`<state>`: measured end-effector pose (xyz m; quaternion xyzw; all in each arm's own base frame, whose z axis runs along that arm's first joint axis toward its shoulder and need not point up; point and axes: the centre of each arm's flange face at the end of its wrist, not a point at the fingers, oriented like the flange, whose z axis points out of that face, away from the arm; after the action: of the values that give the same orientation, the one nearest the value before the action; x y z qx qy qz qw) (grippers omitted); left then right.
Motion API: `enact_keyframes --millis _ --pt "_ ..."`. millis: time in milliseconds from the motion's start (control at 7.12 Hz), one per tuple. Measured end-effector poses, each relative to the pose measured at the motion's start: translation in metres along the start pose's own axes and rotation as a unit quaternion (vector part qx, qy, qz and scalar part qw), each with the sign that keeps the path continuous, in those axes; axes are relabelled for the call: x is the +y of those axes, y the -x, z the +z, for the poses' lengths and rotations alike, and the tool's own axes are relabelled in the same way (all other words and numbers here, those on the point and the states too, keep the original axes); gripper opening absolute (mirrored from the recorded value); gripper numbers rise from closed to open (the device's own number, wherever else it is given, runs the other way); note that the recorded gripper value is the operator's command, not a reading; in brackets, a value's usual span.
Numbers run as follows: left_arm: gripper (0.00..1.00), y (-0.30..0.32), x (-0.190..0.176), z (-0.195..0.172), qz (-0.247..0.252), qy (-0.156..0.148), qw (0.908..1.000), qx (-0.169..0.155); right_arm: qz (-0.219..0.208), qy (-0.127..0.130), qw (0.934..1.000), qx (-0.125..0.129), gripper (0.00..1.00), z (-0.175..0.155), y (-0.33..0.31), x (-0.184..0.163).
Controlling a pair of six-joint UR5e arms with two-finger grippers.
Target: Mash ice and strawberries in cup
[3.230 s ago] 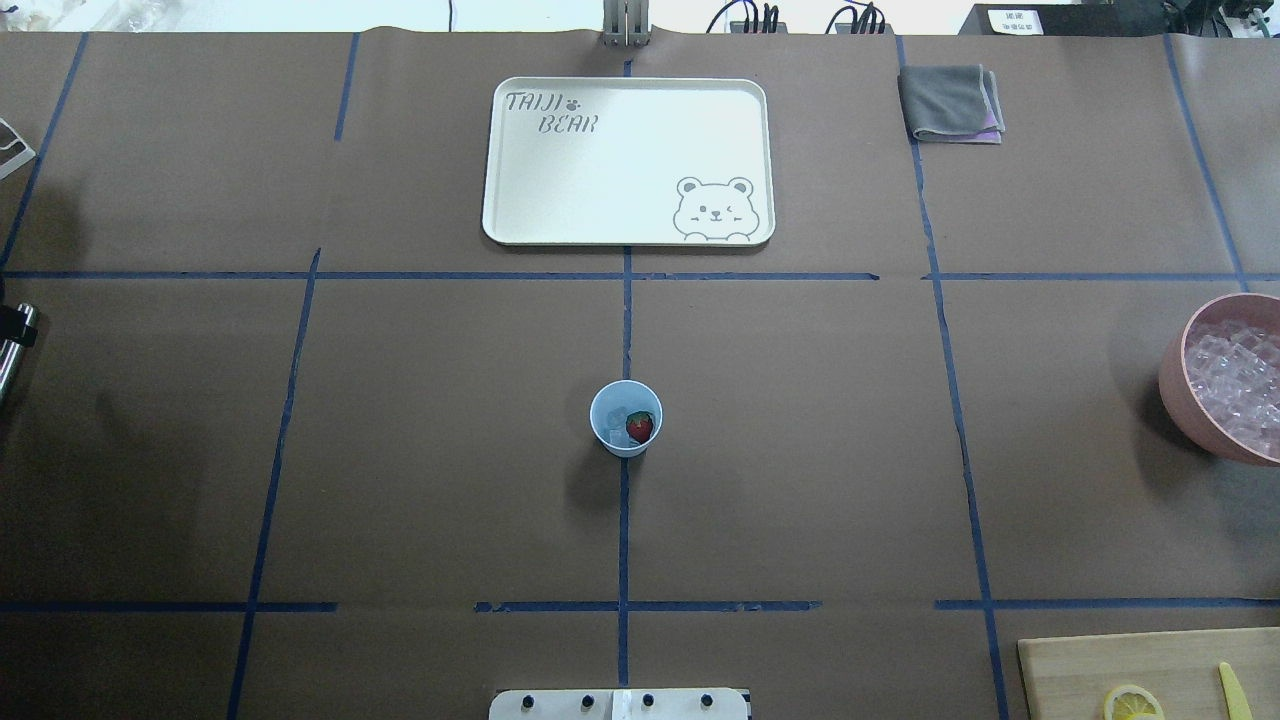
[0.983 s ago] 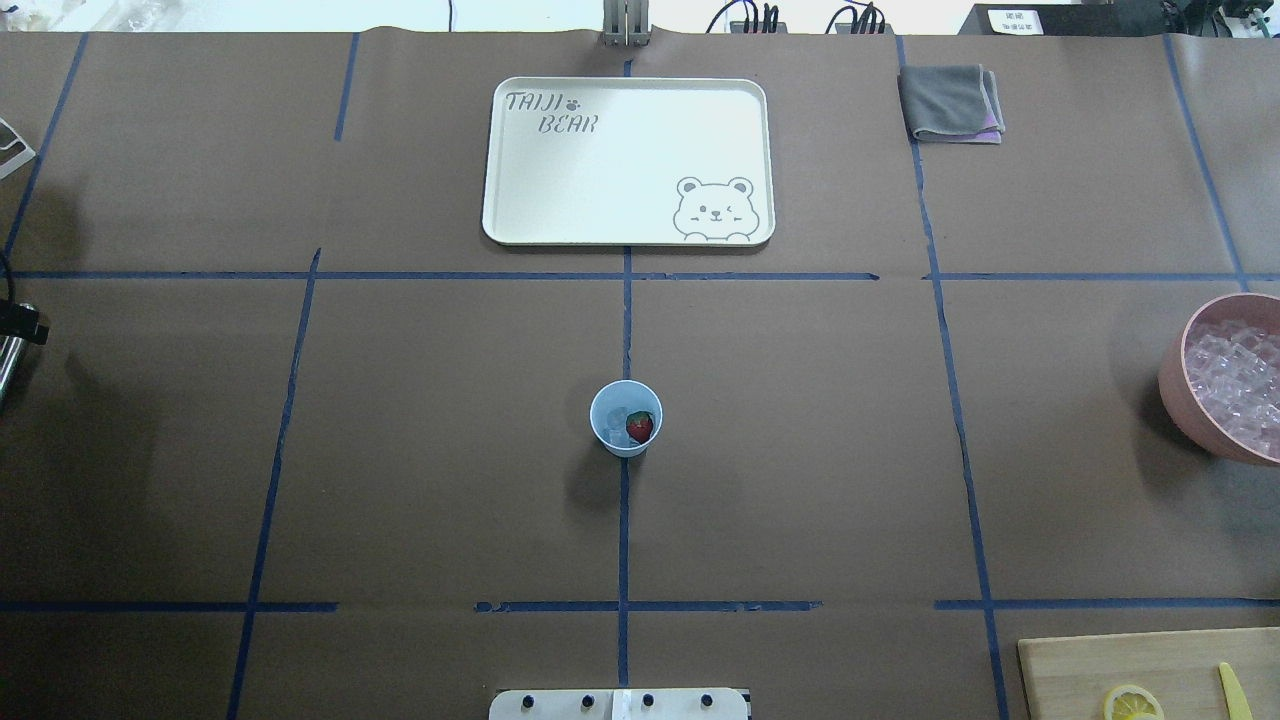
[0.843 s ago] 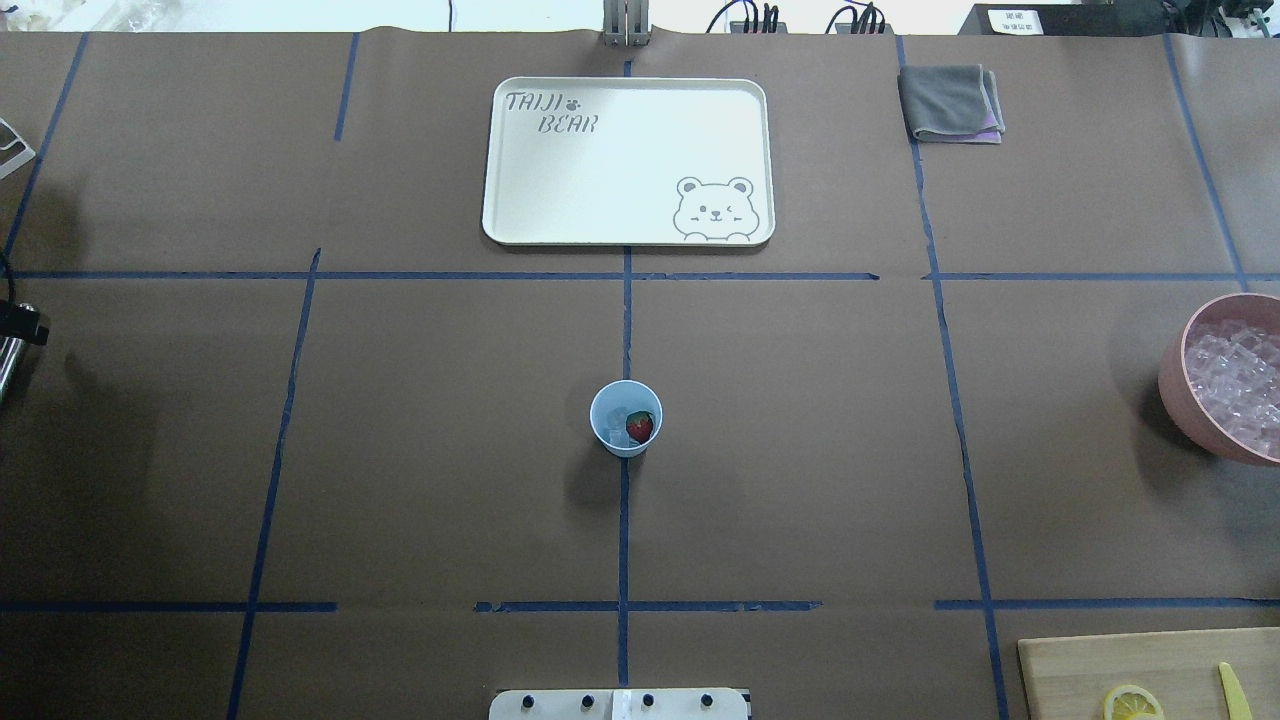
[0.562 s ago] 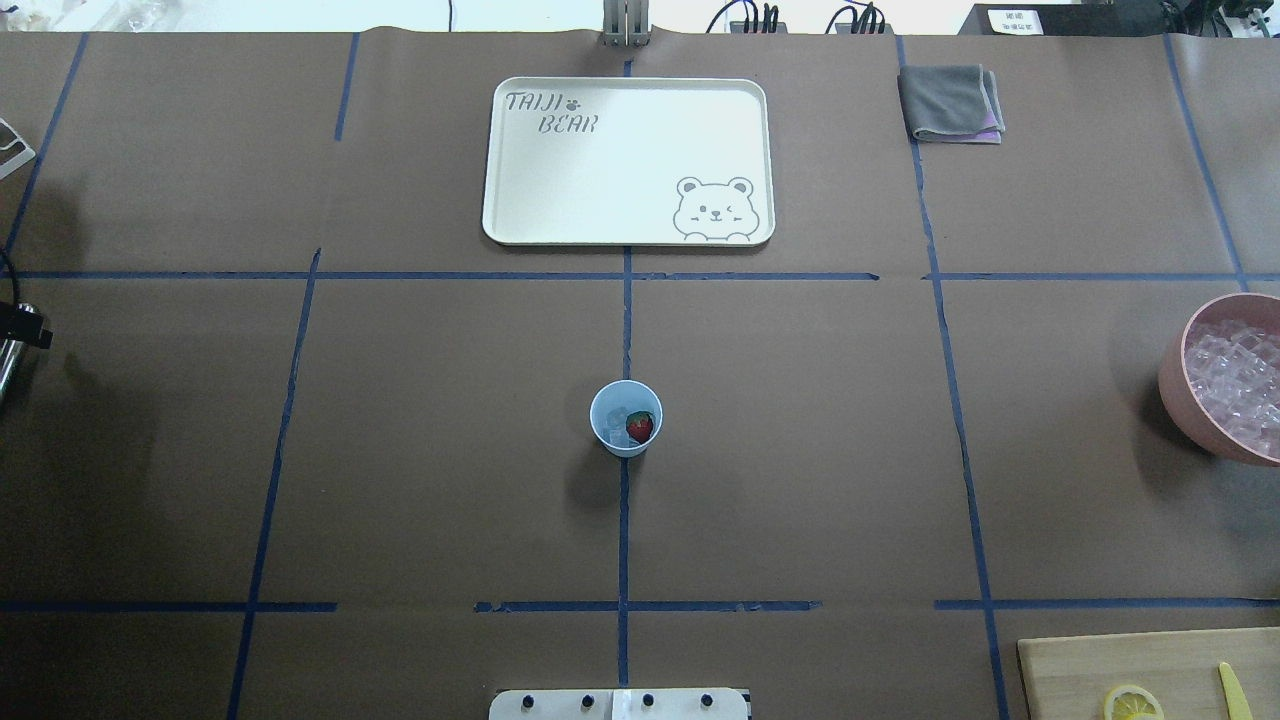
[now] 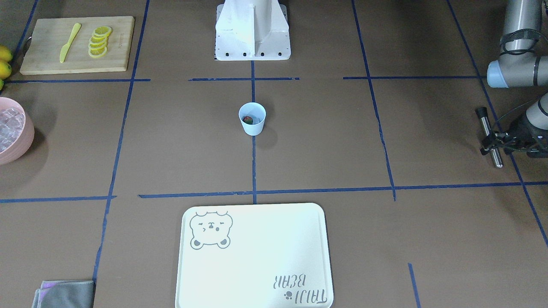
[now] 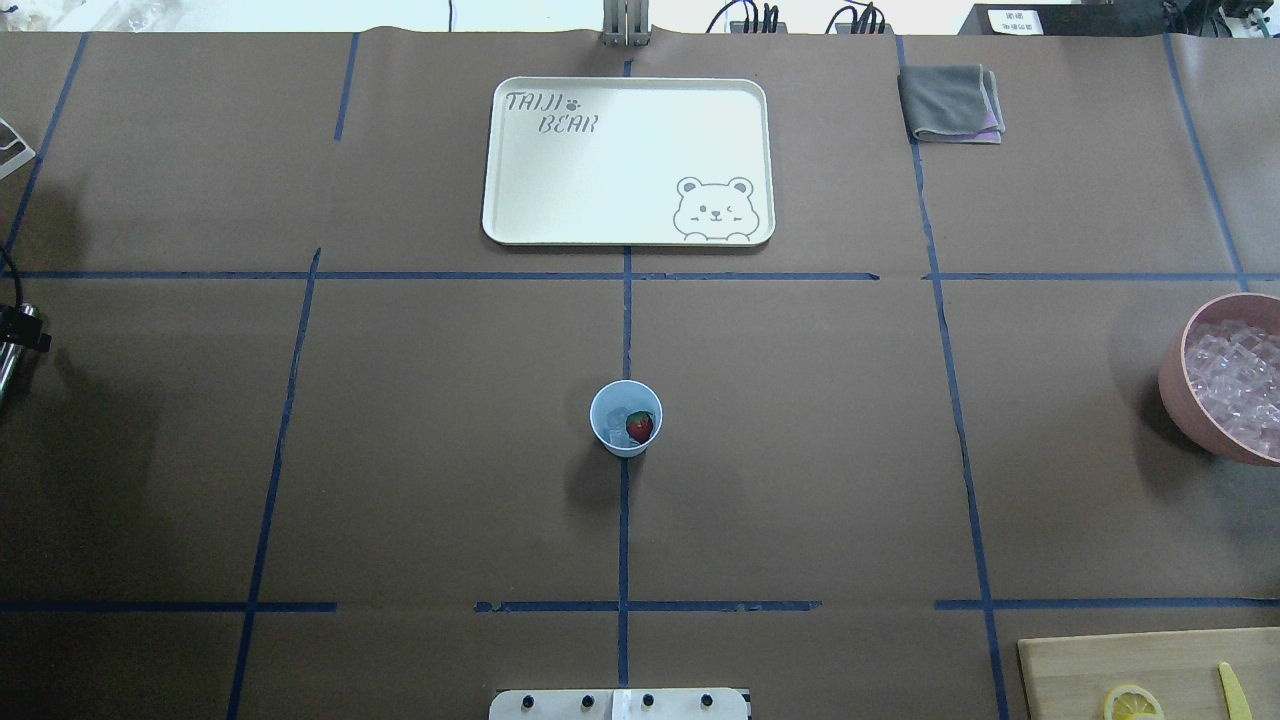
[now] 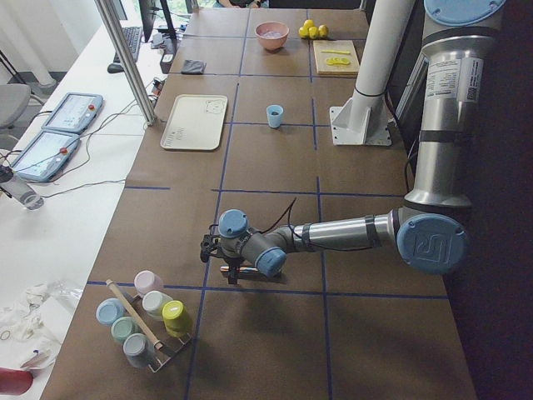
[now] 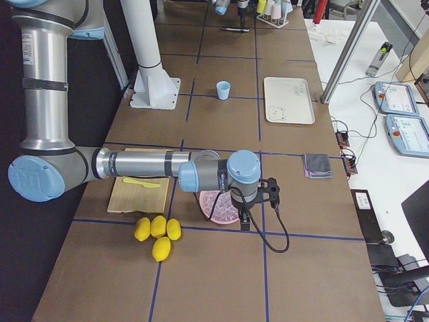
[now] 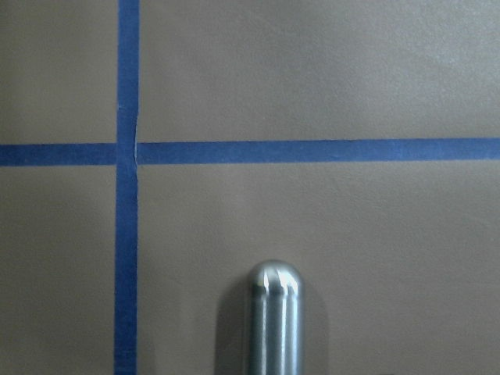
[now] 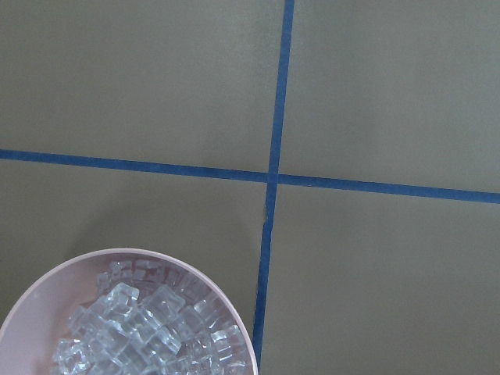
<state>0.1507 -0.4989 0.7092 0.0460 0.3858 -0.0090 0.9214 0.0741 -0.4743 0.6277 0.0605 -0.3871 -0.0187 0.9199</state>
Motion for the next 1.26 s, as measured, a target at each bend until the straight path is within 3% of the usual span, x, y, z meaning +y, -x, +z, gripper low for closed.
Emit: enact_keyframes --millis 281,702,983,1264 --pt "0.42 0.000 0.000 0.000 0.000 0.000 1.0000 0.001 0.000 0.000 1.0000 0.000 0.99 0.000 0.000 0.000" --pt "0.08 0.000 0.000 0.000 0.000 0.000 1.0000 0.001 0.000 0.000 1.0000 0.000 0.99 0.000 0.000 0.000" --pt "0.00 -0.002 0.001 -0.003 0.001 -0.001 1.0000 0.003 0.000 0.000 1.0000 0.000 0.99 0.000 -0.001 0.000" --pt "0.00 -0.018 -0.008 -0.032 0.008 -0.014 0.9994 0.031 0.000 0.001 1.0000 0.000 0.99 0.001 -0.001 0.000"
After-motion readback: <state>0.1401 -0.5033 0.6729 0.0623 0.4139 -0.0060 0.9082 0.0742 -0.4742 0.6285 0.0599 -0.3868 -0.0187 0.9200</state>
